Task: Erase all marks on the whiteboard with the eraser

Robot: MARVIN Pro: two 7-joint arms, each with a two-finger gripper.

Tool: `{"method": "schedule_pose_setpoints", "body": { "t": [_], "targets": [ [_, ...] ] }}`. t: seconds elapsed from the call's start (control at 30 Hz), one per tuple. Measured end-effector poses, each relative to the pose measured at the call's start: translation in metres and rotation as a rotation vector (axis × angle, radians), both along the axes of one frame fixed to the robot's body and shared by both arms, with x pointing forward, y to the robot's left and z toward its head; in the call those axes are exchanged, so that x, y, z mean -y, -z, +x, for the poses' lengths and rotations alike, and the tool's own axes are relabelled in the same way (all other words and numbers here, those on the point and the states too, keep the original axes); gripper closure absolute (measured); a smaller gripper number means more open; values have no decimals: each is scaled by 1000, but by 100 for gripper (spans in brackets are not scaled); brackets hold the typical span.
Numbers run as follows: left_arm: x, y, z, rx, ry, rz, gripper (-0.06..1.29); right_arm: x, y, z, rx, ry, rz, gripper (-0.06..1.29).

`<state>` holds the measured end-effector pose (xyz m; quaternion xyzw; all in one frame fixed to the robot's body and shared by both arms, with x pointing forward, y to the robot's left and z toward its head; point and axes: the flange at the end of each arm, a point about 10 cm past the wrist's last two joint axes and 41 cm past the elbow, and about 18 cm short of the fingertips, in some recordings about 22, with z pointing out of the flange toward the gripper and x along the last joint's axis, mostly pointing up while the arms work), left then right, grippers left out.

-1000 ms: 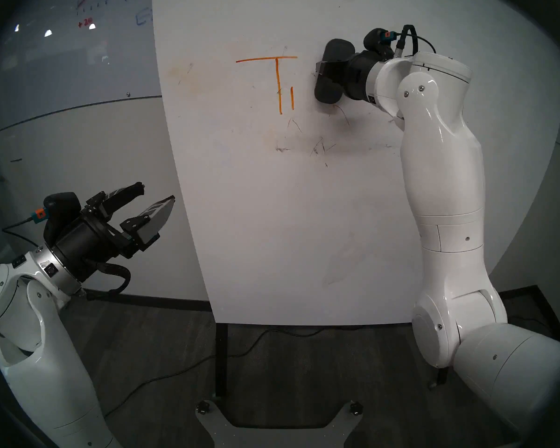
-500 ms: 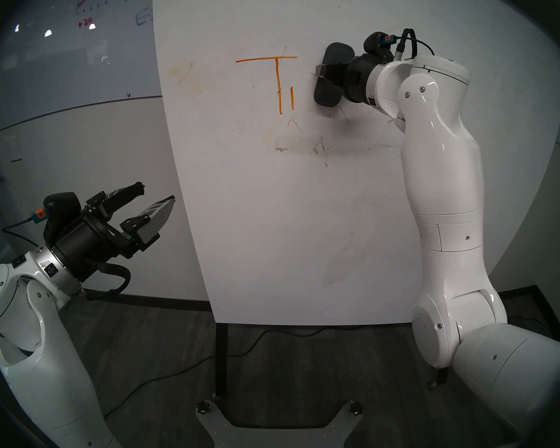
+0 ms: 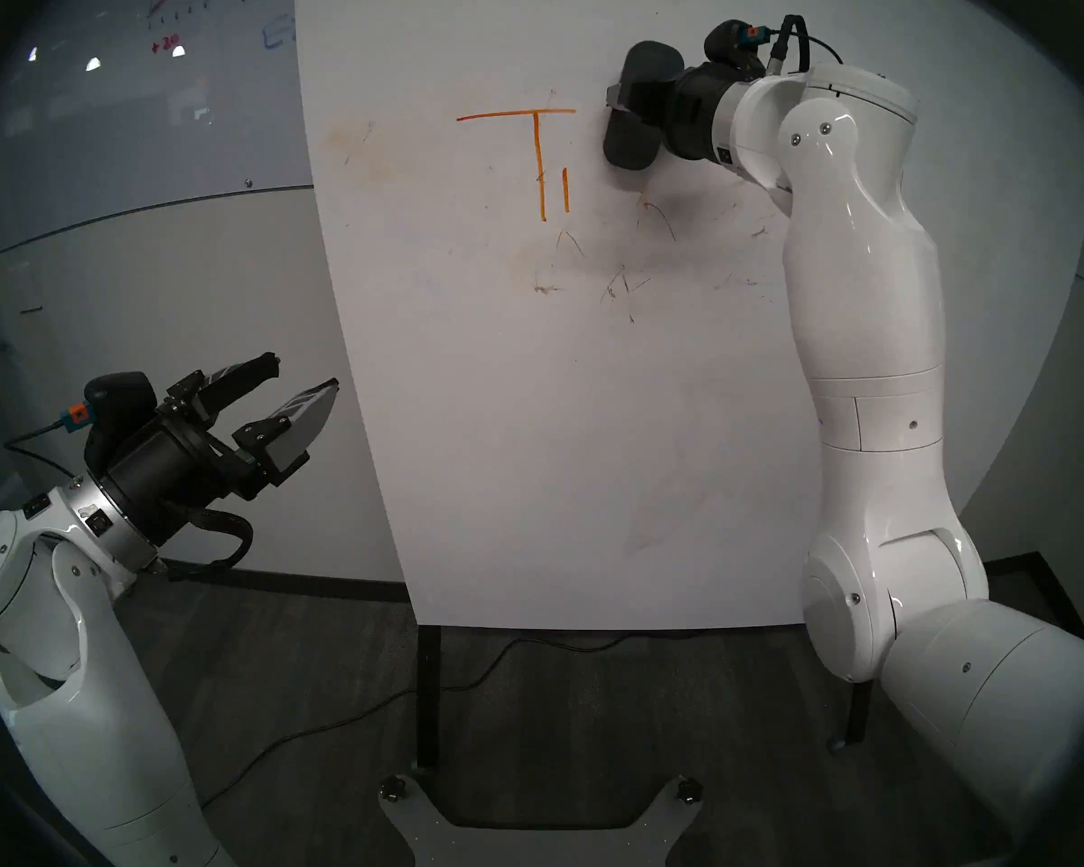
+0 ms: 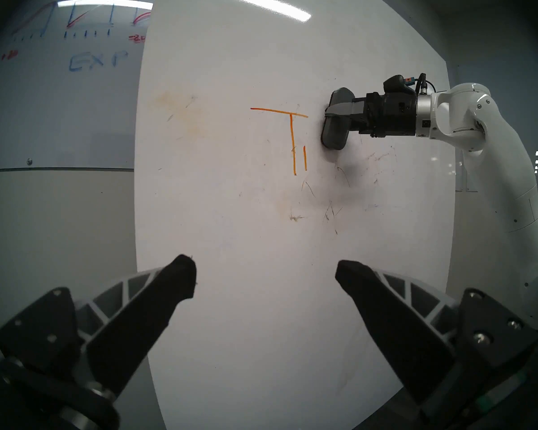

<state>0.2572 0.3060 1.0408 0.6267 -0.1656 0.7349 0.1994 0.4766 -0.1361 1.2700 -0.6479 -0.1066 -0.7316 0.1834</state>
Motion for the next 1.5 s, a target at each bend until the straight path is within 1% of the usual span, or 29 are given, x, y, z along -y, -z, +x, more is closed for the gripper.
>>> {"method": "schedule_pose_setpoints", "body": {
  "t": [0.03,0.33,0.47,0.6,0.97,1.2,1.5],
  "targets": [
    [0,0,0,0,0,0,-2,0,-6,-1,13,5,-3,73],
    [0,0,0,0,0,0,-2,4,-26,-5,56,28,-15,73],
    [0,0,0,0,0,0,-2,5,-30,-6,64,32,-17,73],
    [0,0,0,0,0,0,-2,6,-28,-6,62,32,-17,73],
    [0,0,0,0,0,0,-2,8,-4,-3,20,10,7,73],
    [0,0,0,0,0,0,-2,10,13,-2,-2,-10,37,73],
    [0,0,0,0,0,0,-2,18,35,1,-24,-23,80,73]
  ]
}}
